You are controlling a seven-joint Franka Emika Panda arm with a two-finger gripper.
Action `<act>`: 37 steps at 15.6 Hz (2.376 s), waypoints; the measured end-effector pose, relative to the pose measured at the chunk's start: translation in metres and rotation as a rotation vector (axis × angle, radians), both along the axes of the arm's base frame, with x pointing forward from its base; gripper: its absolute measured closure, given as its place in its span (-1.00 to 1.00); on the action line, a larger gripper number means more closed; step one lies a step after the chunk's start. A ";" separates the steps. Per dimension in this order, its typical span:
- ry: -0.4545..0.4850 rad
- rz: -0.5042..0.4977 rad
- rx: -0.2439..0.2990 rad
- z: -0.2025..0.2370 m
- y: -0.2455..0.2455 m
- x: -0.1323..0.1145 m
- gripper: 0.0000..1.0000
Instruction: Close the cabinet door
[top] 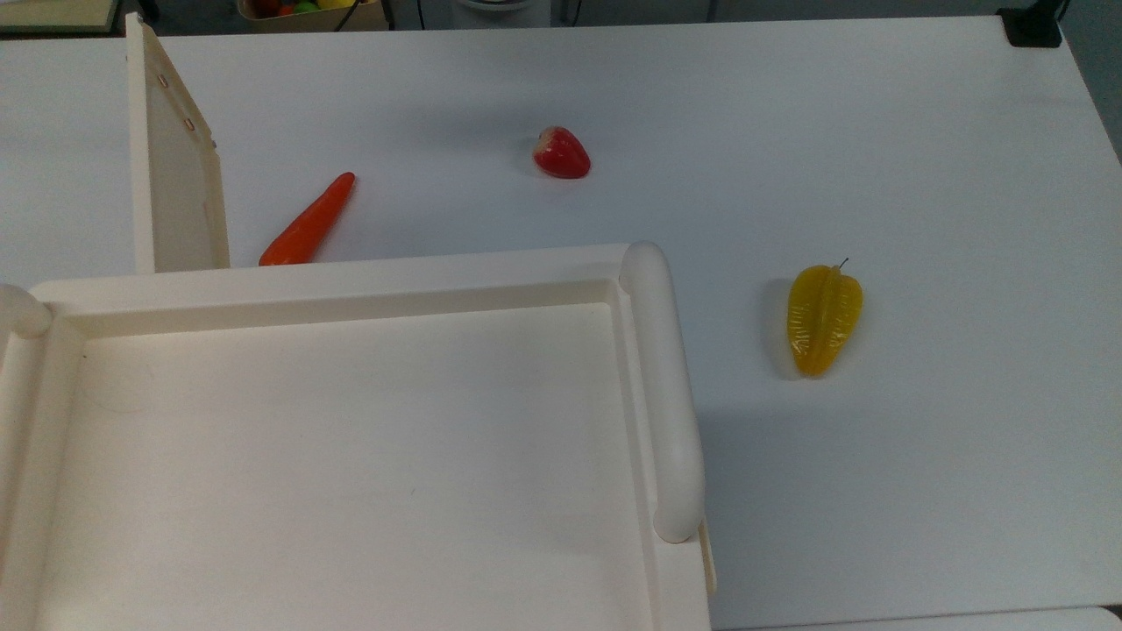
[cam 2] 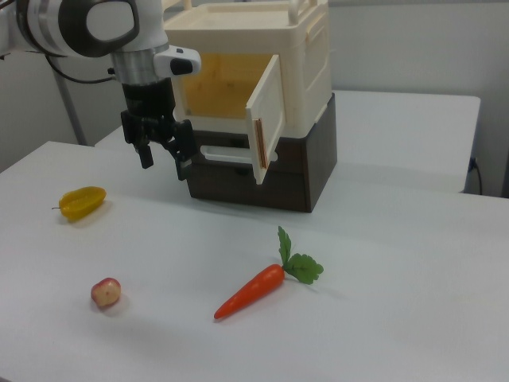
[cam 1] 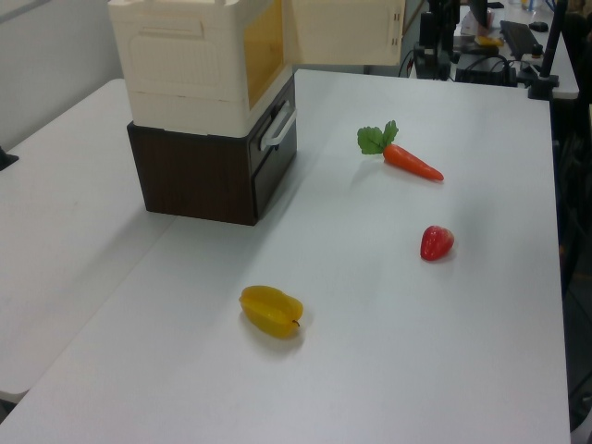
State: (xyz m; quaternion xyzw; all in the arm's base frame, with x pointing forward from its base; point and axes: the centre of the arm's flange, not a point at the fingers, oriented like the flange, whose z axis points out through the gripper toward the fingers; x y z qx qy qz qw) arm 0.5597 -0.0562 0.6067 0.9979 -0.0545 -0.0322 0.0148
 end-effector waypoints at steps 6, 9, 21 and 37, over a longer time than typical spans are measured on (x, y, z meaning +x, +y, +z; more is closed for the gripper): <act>-0.004 -0.012 0.000 0.001 -0.007 -0.001 -1.00; -0.006 -0.011 0.001 0.001 -0.006 0.000 -1.00; -0.009 0.086 0.022 0.002 -0.007 0.000 0.07; -0.127 0.570 -0.017 0.003 -0.123 0.000 0.98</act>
